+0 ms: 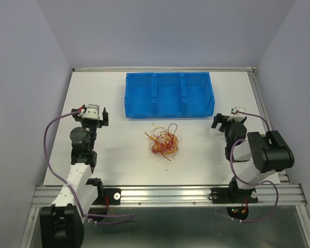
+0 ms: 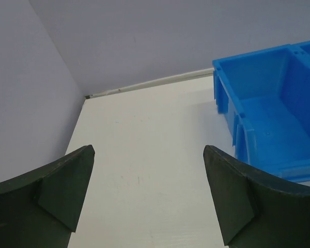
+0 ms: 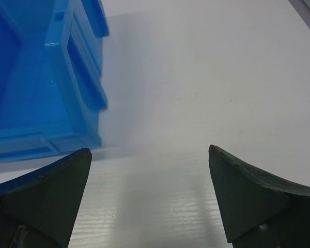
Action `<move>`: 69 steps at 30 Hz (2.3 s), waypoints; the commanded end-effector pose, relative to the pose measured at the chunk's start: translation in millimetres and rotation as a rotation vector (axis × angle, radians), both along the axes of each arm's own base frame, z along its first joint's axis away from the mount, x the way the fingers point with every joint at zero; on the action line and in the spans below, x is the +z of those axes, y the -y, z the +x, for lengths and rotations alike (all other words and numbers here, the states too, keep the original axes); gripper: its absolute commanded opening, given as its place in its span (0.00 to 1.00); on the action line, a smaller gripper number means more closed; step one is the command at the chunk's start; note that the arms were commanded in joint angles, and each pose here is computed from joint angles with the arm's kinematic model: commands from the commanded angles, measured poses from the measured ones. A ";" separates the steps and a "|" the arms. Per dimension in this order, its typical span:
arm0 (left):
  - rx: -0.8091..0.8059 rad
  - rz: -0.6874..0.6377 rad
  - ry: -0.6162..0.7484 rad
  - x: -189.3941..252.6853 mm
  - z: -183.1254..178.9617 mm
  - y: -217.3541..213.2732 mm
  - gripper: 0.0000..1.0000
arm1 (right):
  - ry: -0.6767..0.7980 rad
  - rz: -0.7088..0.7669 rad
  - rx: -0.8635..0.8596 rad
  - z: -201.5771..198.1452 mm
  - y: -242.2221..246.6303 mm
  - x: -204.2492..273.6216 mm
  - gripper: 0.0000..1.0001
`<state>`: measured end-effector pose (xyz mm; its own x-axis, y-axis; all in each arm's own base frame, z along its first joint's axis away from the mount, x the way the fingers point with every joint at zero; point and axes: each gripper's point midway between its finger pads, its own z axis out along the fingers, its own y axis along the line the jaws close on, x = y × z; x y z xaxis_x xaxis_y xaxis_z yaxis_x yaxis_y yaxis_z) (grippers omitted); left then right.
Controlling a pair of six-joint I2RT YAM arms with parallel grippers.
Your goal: Untangle the cables
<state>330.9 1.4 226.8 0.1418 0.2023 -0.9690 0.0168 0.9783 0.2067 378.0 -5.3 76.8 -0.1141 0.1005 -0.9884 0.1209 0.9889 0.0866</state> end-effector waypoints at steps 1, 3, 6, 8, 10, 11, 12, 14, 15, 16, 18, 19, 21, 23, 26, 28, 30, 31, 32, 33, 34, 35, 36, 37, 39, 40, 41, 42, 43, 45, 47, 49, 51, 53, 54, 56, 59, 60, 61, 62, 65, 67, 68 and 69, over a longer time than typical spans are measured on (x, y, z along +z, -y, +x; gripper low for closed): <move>-0.033 -0.016 0.072 30.3 -0.5 6.6 0.99 | 0.071 0.001 -0.002 2.9 1.4 16.6 1.00; 0.004 -0.018 0.057 29.8 2.6 0.0 0.99 | 0.071 0.001 -0.001 2.9 0.8 16.6 1.00; 0.060 0.023 0.026 28.9 7.1 -10.6 0.99 | 0.071 0.001 -0.001 2.9 0.8 16.6 1.00; 0.069 0.033 0.015 26.8 7.8 -12.5 0.99 | 0.071 0.001 -0.001 2.9 0.8 16.6 1.00; 0.064 0.040 0.014 25.3 7.8 -11.6 0.99 | 0.071 0.001 -0.001 3.6 1.1 16.8 1.00; 0.069 0.030 0.018 27.4 8.0 -12.3 0.99 | 0.071 0.002 -0.007 4.4 2.1 16.8 1.00; 0.081 0.021 0.015 26.9 7.9 -14.4 0.99 | 0.073 0.019 -0.039 3.1 6.6 16.2 1.00; 0.077 0.009 0.019 30.3 8.5 -13.4 0.99 | 0.092 0.050 -0.160 -7.3 25.7 22.6 1.00; 0.044 0.006 0.018 32.1 9.2 -7.5 0.99 | 0.117 0.042 -0.185 -8.0 30.2 35.9 1.00; 0.015 0.018 0.011 31.4 9.8 -2.7 0.99 | 0.090 0.044 -0.183 -6.1 29.4 37.7 1.00; -0.038 0.022 -0.009 29.8 11.0 6.9 0.99 | 0.133 0.056 -0.218 3.2 34.5 72.7 1.00; -0.050 0.013 -0.006 35.9 12.3 9.2 0.99 | 0.155 0.099 -0.243 -2.4 36.6 93.6 1.00; -0.074 0.012 -0.020 37.6 13.1 13.6 0.99 | 0.210 0.172 -0.230 3.0 31.9 137.9 1.00; -0.131 0.033 -0.007 47.7 10.7 23.3 0.99 | 0.218 0.265 -0.185 0.4 20.3 178.8 1.00; -0.170 0.034 0.040 60.3 4.4 30.6 0.99 | 0.139 0.370 -0.189 -1.9 13.0 190.8 1.00; -0.199 0.047 0.109 70.4 -4.1 35.7 0.99 | 0.117 0.448 -0.131 0.1 -2.0 207.2 1.00; -0.246 0.066 0.097 68.4 -7.1 43.6 0.99 | 0.087 0.554 -0.123 -3.6 -10.5 212.9 1.00; -0.344 0.096 0.086 72.2 -9.6 60.4 0.99 | 0.072 0.611 -0.047 -7.9 -26.6 219.0 1.00; -0.402 0.114 0.062 70.0 -10.5 69.7 0.99 | 0.074 0.638 -0.003 -12.4 -34.8 223.9 1.00; -0.512 0.108 -0.020 52.7 -12.3 86.3 0.99 | 0.088 0.666 0.048 -20.7 -43.2 233.3 1.00; -0.565 0.117 -0.026 59.4 -13.3 94.3 0.99 | 0.062 0.656 0.192 -29.0 -66.6 238.7 1.00; -0.621 0.126 -0.051 55.7 -15.2 102.0 0.98 | 0.054 0.622 0.274 -36.2 -77.6 243.4 1.00; -0.673 0.135 -0.120 38.6 -15.1 107.8 0.98 | 0.056 0.577 0.341 -43.0 -85.8 245.1 1.00; -0.757 0.144 -0.120 42.6 -22.0 125.1 0.98 | 0.086 0.545 0.434 -50.9 -97.0 252.7 1.00; -0.807 0.163 -0.160 32.1 -26.0 136.7 0.98 | 0.042 0.560 0.452 -52.7 -102.1 232.9 1.00; -0.823 0.200 -0.156 29.3 -27.0 142.9 0.98 | 0.020 0.574 0.503 -55.8 -110.8 229.1 1.00; -0.874 0.220 -0.154 26.6 -34.5 159.2 0.98 | -0.029 0.589 0.536 -52.0 -118.0 217.0 1.00; -0.911 0.229 -0.166 21.5 -39.6 168.2 0.98 | -0.051 0.584 0.569 -50.4 -122.8 214.7 1.00; -0.940 0.243 -0.166 19.2 -42.6 175.0 0.99 | -0.094 0.590 0.634 -54.1 -133.0 207.1 0.99; -1.032 0.252 -0.225 2.7 -53.2 197.5 0.99 | -0.131 0.582 0.650 -53.3 -136.3 193.1 0.94; -1.123 0.310 -0.236 -6.3 -62.0 217.1 0.97 | -0.131 0.576 0.615 -57.3 -132.2 182.1 0.91; -1.144 0.332 -0.303 -31.0 -60.5 226.0 0.95 | -0.136 0.562 0.627 -62.2 -135.0 177.0 0.89; -1.125 0.349 -0.337 -49.2 -54.0 233.8 0.92 | -0.151 0.543 0.656 -68.5 -144.4 169.6 0.89; -1.106 0.343 -0.367 -59.4 -47.6 235.5 0.89 | -0.169 0.536 0.633 -66.3 -146.3 160.9 0.89; -1.103 0.336 -0.376 -62.0 -44.2 237.3 0.88 | -0.178 0.534 0.648 -67.6 -152.8 159.8 0.87; -1.090 0.324 -0.420 -70.9 -33.6 240.5 0.83 | -0.196 0.527 0.667 -65.8 -159.4 157.3 0.82; -1.091 0.289 -0.456 -72.6 -26.0 245.9 0.77 | -0.209 0.512 0.688 -68.7 -170.2 154.5 0.80; -1.100 0.282 -0.463 -73.4 -26.6 247.7 0.76 | -0.206 0.510 0.684 -68.8 -170.4 155.0 0.80; -1.120 0.267 -0.468 -72.6 -28.2 250.8 0.75 | -0.197 0.504 0.674 -68.4 -169.2 156.7 0.80; -1.126 0.260 -0.469 -71.5 -28.5 252.1 0.75 | -0.193 0.502 0.675 -69.2 -169.5 157.4 0.80; -1.141 0.226 -0.497 -74.0 -26.1 257.2 0.71 | -0.183 0.498 0.667 -70.1 -167.9 158.6 0.81; -1.150 0.212 -0.504 -72.9 -22.8 260.8 0.69 | -0.180 0.496 0.670 -70.7 -168.0 159.6 0.81; -1.156 0.208 -0.510 -75.0 -22.6 261.9 0.66 | -0.179 0.495 0.675 -71.1 -168.8 160.3 0.81; -1.174 0.200 -0.519 -77.8 -22.4 264.9 0.66 | -0.182 0.491 0.675 -71.3 -168.6 160.0 0.81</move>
<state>304.6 -248.8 137.4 -0.0507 0.4065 -0.9122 0.9446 0.3161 0.0884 306.8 163.3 221.7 -0.5127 0.3740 -0.7728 -0.3864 0.7033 0.5967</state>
